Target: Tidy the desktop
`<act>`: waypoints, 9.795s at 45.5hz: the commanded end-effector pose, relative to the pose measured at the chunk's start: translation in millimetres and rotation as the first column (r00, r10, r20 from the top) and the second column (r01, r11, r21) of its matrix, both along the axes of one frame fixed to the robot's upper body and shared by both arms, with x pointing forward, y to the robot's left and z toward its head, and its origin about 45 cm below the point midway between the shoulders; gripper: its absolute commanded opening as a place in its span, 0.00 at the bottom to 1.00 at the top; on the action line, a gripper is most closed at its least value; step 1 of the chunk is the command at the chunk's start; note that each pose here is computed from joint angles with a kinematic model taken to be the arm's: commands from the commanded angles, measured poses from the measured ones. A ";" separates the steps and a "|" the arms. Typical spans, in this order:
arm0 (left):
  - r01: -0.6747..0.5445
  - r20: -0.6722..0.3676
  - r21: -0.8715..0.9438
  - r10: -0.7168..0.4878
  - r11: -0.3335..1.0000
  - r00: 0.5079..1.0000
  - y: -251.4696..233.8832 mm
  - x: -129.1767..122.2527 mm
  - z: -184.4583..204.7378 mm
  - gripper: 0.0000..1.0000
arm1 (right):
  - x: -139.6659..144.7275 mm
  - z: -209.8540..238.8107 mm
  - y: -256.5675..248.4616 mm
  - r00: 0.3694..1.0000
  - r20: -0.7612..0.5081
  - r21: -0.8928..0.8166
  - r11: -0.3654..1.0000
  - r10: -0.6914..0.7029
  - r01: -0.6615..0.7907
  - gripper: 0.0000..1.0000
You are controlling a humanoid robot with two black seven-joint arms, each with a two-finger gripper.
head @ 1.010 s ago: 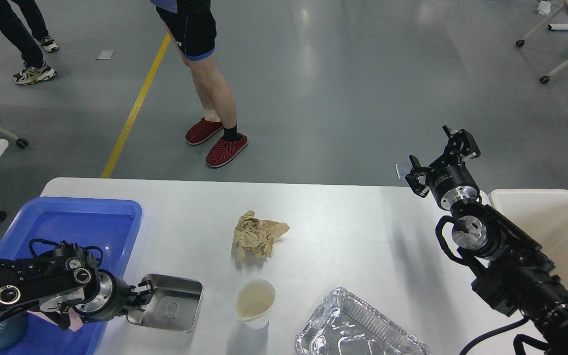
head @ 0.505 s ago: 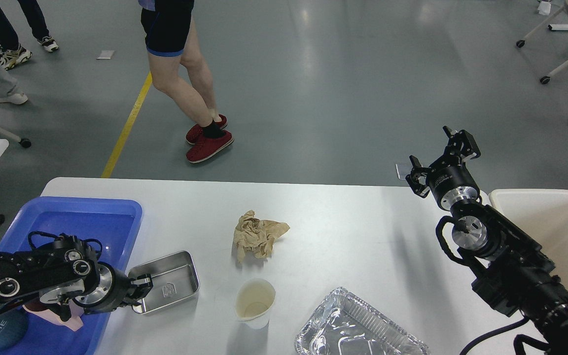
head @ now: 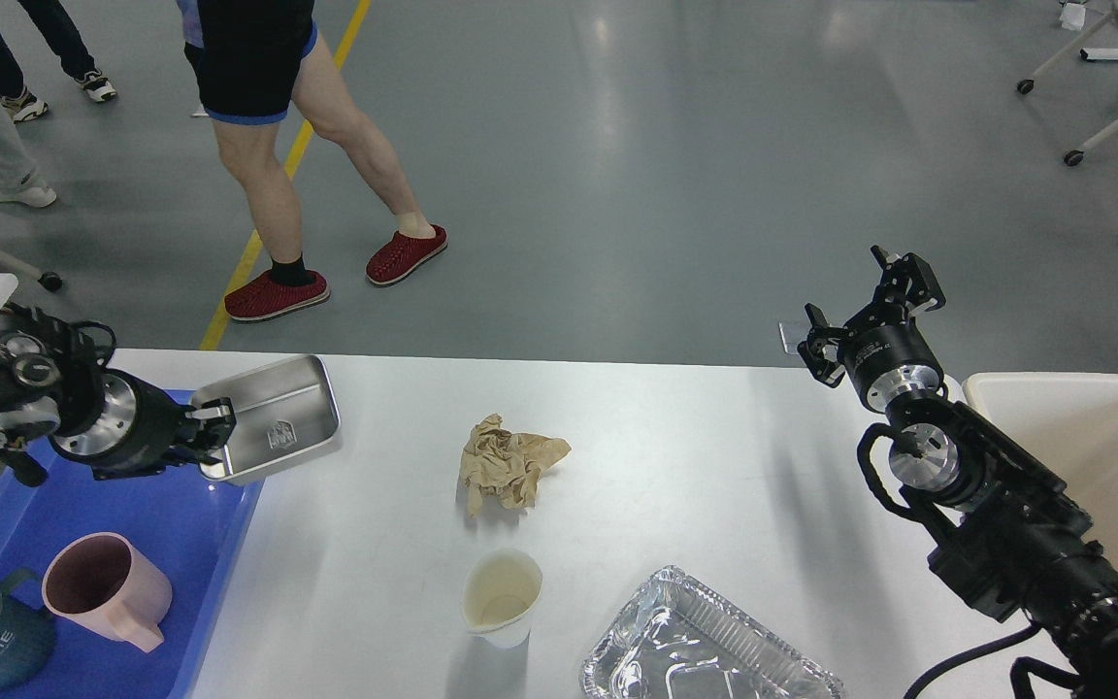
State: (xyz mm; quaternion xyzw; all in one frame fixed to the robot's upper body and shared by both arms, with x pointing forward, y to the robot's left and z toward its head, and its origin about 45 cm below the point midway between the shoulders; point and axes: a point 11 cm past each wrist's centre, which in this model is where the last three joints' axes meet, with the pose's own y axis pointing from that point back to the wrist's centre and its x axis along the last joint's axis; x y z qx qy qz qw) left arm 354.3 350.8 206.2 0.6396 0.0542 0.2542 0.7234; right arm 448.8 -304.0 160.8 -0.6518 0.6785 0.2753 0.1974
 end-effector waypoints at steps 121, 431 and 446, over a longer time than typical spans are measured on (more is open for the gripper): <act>-0.642 0.091 -0.048 0.643 0.766 0.760 144.6 -4.5 -88.7 0.84 | -0.6 -2.2 6.4 1.000 -0.003 0.009 1.000 0.008 -0.008 1.00; -0.310 -0.285 -0.937 0.859 -0.158 0.424 -76.4 61.7 -74.5 0.97 | -314.7 -37.8 9.7 0.225 -0.683 -0.219 0.099 0.695 -0.971 1.00; -0.313 -0.287 -0.936 0.859 -0.158 0.424 -79.1 62.2 -75.1 0.97 | -326.4 -69.5 11.1 0.221 -0.707 -0.181 0.130 0.671 -0.975 1.00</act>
